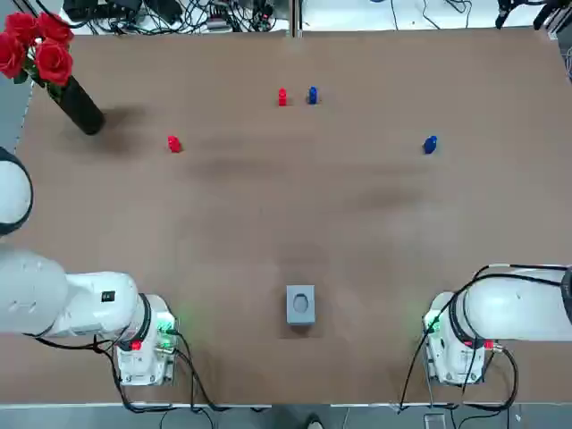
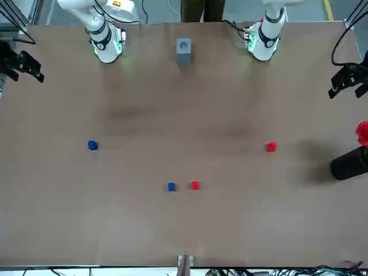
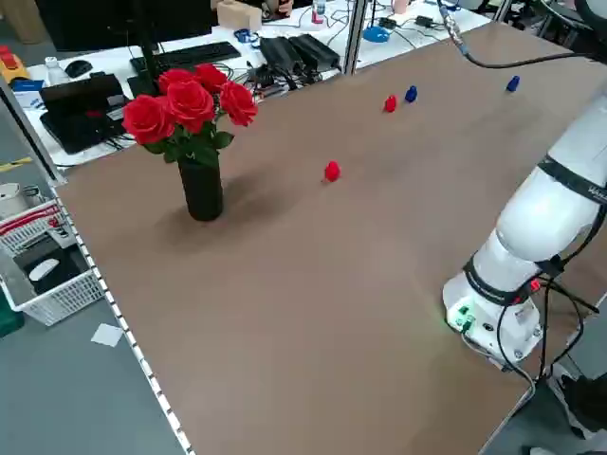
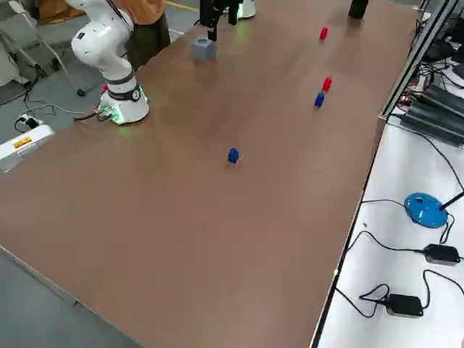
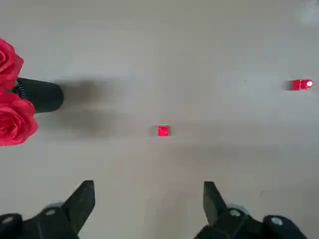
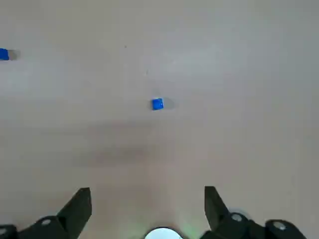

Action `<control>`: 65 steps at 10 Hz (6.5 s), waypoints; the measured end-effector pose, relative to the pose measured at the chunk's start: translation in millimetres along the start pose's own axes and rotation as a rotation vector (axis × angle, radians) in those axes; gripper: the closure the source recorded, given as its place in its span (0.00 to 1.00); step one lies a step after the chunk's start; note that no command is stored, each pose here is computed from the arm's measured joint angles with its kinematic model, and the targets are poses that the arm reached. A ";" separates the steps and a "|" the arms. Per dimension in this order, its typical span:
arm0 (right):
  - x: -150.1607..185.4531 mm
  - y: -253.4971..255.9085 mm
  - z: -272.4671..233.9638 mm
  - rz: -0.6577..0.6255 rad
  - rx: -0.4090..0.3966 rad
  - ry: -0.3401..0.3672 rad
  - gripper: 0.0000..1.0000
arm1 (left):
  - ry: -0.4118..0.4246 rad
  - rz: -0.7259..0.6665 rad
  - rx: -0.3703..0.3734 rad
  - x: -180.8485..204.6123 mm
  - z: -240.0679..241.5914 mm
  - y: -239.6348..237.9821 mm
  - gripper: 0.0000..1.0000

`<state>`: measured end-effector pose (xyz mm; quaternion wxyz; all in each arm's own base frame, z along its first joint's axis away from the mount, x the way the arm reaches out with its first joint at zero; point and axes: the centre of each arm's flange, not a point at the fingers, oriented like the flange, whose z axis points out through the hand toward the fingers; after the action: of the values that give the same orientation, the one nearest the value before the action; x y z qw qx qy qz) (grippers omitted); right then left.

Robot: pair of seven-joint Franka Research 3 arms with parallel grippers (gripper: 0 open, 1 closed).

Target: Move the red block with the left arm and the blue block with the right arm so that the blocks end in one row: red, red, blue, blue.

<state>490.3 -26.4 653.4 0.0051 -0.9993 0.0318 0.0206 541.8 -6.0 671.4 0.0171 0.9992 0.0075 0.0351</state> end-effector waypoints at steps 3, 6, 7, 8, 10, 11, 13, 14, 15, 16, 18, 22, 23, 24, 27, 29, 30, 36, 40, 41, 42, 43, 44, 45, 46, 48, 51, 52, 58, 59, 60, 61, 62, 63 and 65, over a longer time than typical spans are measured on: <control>-2.2 9.2 -3.3 -0.008 -0.019 0.007 0.00 | -0.002 0.000 0.000 0.0 1.0 0.0 0.03; 0.0 9.7 4.5 -0.008 -0.019 0.009 0.00 | -0.029 0.001 0.000 0.4 12.7 0.5 0.04; 5.0 9.1 21.3 -0.010 -0.019 0.013 0.00 | -0.049 0.000 0.000 3.2 23.2 0.0 0.03; 10.2 8.3 43.1 -0.012 -0.019 0.015 0.00 | -0.066 0.000 0.000 8.3 36.7 -0.3 0.03; 19.1 6.3 92.4 -0.018 -0.018 0.036 0.00 | -0.043 -0.002 -0.002 25.2 70.7 -1.3 0.04; 22.3 4.9 122.6 -0.021 -0.017 0.056 0.00 | -0.025 -0.004 -0.003 30.3 91.2 -1.9 0.05; 22.0 2.5 182.8 -0.028 -0.014 0.095 0.00 | -0.022 -0.005 -0.002 30.7 133.2 -2.8 0.06; 21.7 1.4 209.1 -0.029 -0.015 0.107 0.00 | -0.022 -0.001 -0.002 29.1 152.2 -1.1 0.05; 23.8 0.4 234.3 -0.030 -0.018 0.115 0.00 | -0.024 0.009 -0.002 25.8 173.2 4.9 0.03; 28.0 -0.4 260.5 -0.031 -0.023 0.117 0.00 | -0.017 0.025 0.007 20.7 199.8 10.9 0.02; 39.5 -1.4 314.5 -0.033 -0.040 0.117 0.02 | 0.003 0.091 0.058 -1.6 273.2 21.2 0.02; 51.7 -1.0 388.7 -0.037 -0.066 0.098 0.12 | -0.087 0.100 0.059 -26.8 389.8 12.8 0.06; 52.7 -2.4 399.1 -0.042 -0.069 0.098 0.14 | -0.118 0.094 0.057 -28.2 415.1 8.7 0.07; 53.8 -3.8 408.5 -0.047 -0.072 0.101 0.16 | -0.140 0.088 0.056 -27.6 433.2 5.0 0.10; 54.7 -4.1 421.7 -0.085 -0.078 0.100 0.20 | -0.159 0.075 0.056 -25.1 447.9 -2.3 0.33; 51.2 -4.1 427.4 -0.094 -0.078 0.116 0.23 | -0.154 0.075 0.055 -23.7 447.9 -2.3 0.41; 46.5 -4.5 434.7 -0.097 -0.078 0.119 0.24 | -0.149 0.075 0.055 -22.7 449.6 -2.3 0.41; 40.2 -3.5 445.3 -0.097 -0.079 0.107 0.35 | -0.136 0.078 0.052 -17.3 456.6 -0.4 0.70; 39.8 -3.5 445.6 -0.096 -0.079 0.106 0.40 | -0.134 0.078 0.052 -17.1 456.7 1.9 0.70; 39.8 -3.5 445.3 -0.096 -0.079 0.107 0.42 | -0.128 0.079 0.052 -16.0 456.5 4.2 0.70; 39.5 -3.5 445.3 -0.096 -0.078 0.106 0.43 | -0.125 0.084 0.050 -13.0 457.8 7.7 0.70; 39.0 -3.5 445.7 -0.096 -0.078 0.105 0.45 | -0.118 0.085 0.049 -7.1 458.2 12.2 0.70; 38.7 -3.8 445.8 -0.097 -0.078 0.105 0.47 | -0.109 0.085 0.048 -0.2 458.6 17.6 0.70; 38.4 -4.6 445.9 -0.098 -0.078 0.104 0.49 | -0.099 0.091 0.046 6.8 459.0 23.9 0.70; 38.1 -5.5 446.3 -0.097 -0.076 0.104 0.52 | -0.089 0.092 0.042 14.3 459.6 33.4 0.70; 37.5 -6.9 446.7 -0.092 -0.071 0.103 0.59 | -0.068 0.071 0.026 27.8 460.8 57.9 0.70; 37.3 -8.6 446.5 -0.095 -0.069 0.103 0.66 | -0.044 0.045 0.000 43.7 462.1 89.3 0.70; 37.2 -8.7 446.4 -0.095 -0.069 0.103 0.66 | -0.037 0.026 -0.006 49.8 463.2 97.0 0.70; 37.0 -17.7 446.4 -0.111 -0.066 0.105 0.66 | -0.002 -0.025 -0.044 70.8 465.4 147.3 0.70; 37.4 -20.0 446.0 -0.113 -0.064 0.108 0.66 | 0.003 -0.022 -0.049 73.0 465.6 155.7 0.70; 38.6 -23.8 444.9 -0.110 -0.057 0.113 0.66 | 0.009 -0.023 -0.056 75.3 466.5 168.6 0.70; 40.4 -30.6 443.0 -0.107 -0.045 0.119 0.66 | 0.017 -0.018 -0.061 78.0 467.2 181.1 0.70; 42.5 -38.3 440.7 -0.105 -0.032 0.126 0.66 | 0.026 -0.010 -0.062 80.3 467.5 191.2 0.70; 44.9 -44.8 438.1 -0.106 -0.024 0.133 0.66 | 0.035 -0.006 -0.059 82.2 468.1 201.3 0.70; 48.8 -54.7 436.3 -0.110 -0.016 0.141 0.66 | 0.054 0.008 -0.054 83.7 469.2 225.5 0.70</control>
<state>524.6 30.1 215.9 -0.0038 -0.9985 -0.0231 -0.0499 661.4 -245.8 217.3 0.0436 0.9971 0.0031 0.0623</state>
